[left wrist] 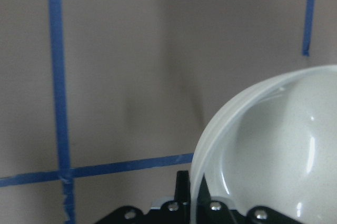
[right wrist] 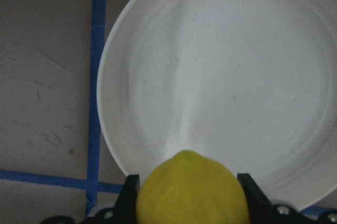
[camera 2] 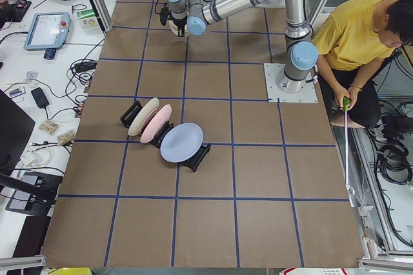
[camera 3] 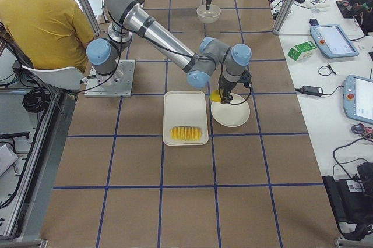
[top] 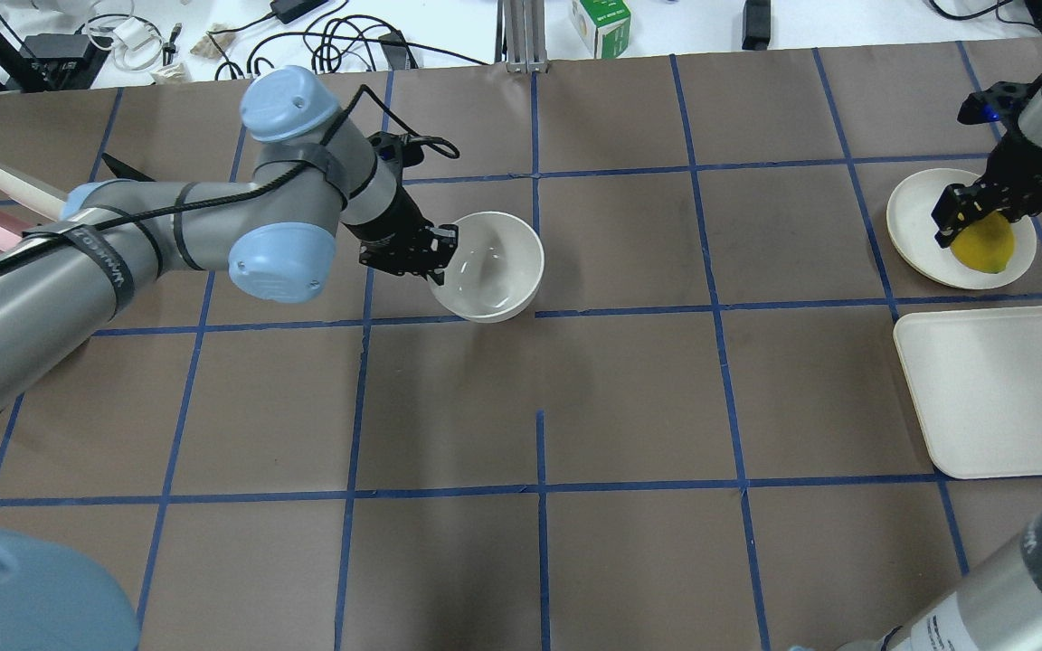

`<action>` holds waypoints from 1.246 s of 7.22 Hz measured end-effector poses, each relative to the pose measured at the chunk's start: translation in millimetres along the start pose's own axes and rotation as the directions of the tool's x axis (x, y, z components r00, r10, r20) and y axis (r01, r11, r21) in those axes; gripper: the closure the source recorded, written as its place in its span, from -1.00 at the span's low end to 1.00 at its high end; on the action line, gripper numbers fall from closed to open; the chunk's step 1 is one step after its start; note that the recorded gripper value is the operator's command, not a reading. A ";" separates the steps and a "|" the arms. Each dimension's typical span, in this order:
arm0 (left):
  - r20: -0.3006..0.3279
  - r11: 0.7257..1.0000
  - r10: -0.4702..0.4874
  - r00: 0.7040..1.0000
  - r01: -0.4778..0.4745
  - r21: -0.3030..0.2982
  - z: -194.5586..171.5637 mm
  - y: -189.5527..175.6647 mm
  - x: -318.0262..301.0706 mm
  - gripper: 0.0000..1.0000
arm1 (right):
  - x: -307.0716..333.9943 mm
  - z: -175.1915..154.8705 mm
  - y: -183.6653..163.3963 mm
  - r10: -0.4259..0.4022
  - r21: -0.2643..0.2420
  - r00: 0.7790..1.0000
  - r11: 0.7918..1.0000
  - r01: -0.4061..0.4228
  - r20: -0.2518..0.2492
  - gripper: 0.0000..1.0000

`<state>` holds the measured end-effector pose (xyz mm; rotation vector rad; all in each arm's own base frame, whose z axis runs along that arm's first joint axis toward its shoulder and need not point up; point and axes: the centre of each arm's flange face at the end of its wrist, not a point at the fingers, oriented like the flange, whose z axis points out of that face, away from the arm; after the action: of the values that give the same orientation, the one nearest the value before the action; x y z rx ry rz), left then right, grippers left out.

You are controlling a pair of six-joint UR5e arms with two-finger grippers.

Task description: Place bowl and put lemon in it

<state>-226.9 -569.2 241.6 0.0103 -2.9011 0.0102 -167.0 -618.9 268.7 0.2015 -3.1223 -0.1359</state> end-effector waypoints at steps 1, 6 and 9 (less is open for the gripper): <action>-0.001 1.000 -0.005 1.000 0.005 0.006 12.4 3.3 13.8 1.00 | -27.1 -23.8 0.4 0.017 0.008 1.000 1.000 -0.017 -0.008 1.00; 0.019 1.000 -0.015 1.000 0.015 0.003 26.9 8.2 28.3 -1.00 | -234.9 -90.4 -3.2 0.149 0.044 0.989 0.988 -0.148 -0.019 1.00; 0.101 0.999 0.046 0.994 -0.044 -0.024 -81.3 -23.0 -29.5 -1.00 | -324.0 -93.1 0.9 0.221 0.047 0.974 0.973 -0.224 0.057 1.00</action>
<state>-178.7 -591.3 313.6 -0.0599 -3.0023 -0.0138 155.6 -584.4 360.1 -0.1553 -3.1722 -0.0555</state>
